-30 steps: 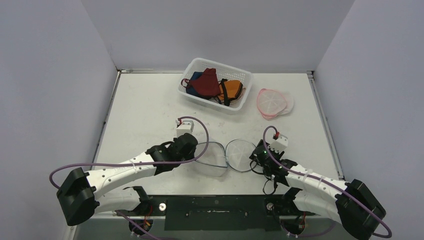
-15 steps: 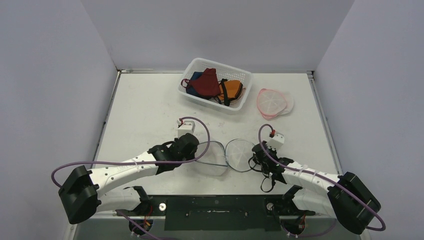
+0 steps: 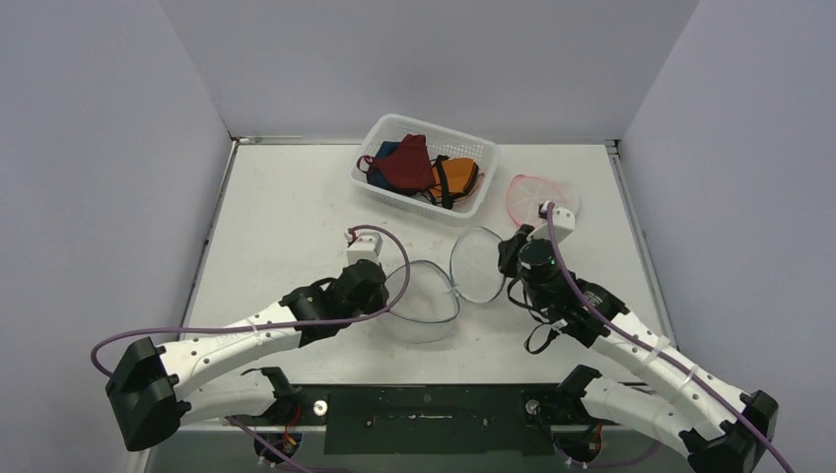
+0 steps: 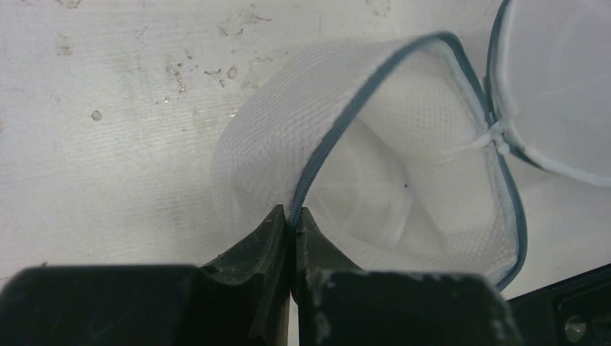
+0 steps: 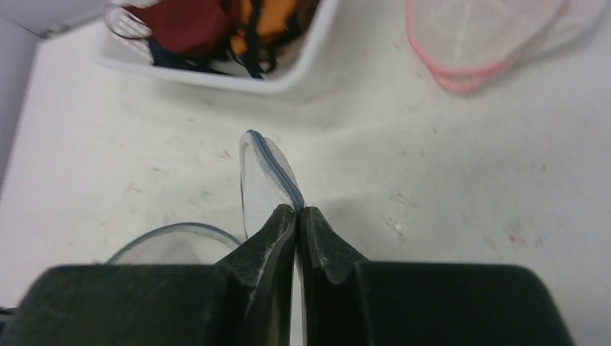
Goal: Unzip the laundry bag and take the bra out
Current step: Close the laundry bag at the center of the board.
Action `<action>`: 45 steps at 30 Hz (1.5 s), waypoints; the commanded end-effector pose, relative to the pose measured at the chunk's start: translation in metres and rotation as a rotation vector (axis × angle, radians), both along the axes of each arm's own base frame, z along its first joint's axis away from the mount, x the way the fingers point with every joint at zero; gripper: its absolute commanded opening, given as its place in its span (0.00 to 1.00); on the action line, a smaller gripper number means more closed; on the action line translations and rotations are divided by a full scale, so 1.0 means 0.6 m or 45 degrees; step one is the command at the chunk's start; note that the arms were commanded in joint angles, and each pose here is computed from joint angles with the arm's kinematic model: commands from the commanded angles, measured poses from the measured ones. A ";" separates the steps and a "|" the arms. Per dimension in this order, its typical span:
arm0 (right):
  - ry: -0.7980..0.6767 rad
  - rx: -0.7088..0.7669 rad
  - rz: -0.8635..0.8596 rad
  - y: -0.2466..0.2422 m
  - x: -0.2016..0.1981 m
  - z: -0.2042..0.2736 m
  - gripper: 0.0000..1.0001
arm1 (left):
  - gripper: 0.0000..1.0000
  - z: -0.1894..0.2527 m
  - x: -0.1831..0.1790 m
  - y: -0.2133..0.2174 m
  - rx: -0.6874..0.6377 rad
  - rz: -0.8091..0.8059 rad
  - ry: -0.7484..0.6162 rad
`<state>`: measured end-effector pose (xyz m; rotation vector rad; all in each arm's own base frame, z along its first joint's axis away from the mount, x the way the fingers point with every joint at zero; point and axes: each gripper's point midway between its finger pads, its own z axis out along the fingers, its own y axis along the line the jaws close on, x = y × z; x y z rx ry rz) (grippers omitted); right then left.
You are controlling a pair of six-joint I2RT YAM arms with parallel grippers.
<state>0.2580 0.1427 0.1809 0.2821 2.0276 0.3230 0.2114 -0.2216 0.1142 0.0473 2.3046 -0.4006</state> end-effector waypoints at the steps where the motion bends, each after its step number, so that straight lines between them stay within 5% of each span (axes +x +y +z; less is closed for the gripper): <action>1: -0.132 -0.170 0.162 0.012 0.000 0.104 0.05 | 0.03 0.101 0.023 -0.056 -0.263 -0.038 -0.134; 14: -0.423 -0.136 0.532 0.078 -0.048 0.297 0.05 | 0.04 0.191 0.053 -0.104 -0.471 -0.036 -0.243; 24: -0.303 -0.097 0.692 0.106 -0.081 0.185 0.05 | 0.06 0.064 0.094 -0.107 -0.331 -0.051 -0.024; 32: -0.250 -0.045 0.571 0.084 -0.086 0.122 0.05 | 0.07 0.064 0.112 -0.123 -0.296 -0.101 -0.050; 35: -0.238 -0.063 0.499 0.073 -0.079 0.112 0.05 | 0.17 0.069 0.105 -0.120 -0.300 -0.108 -0.041; 41: -0.239 -0.094 0.463 0.072 -0.069 0.117 0.05 | 0.52 0.109 0.081 -0.104 -0.392 -0.098 -0.059; 45: -0.237 -0.131 0.486 0.079 -0.066 0.116 0.05 | 0.65 0.157 0.065 -0.091 -0.478 -0.072 -0.075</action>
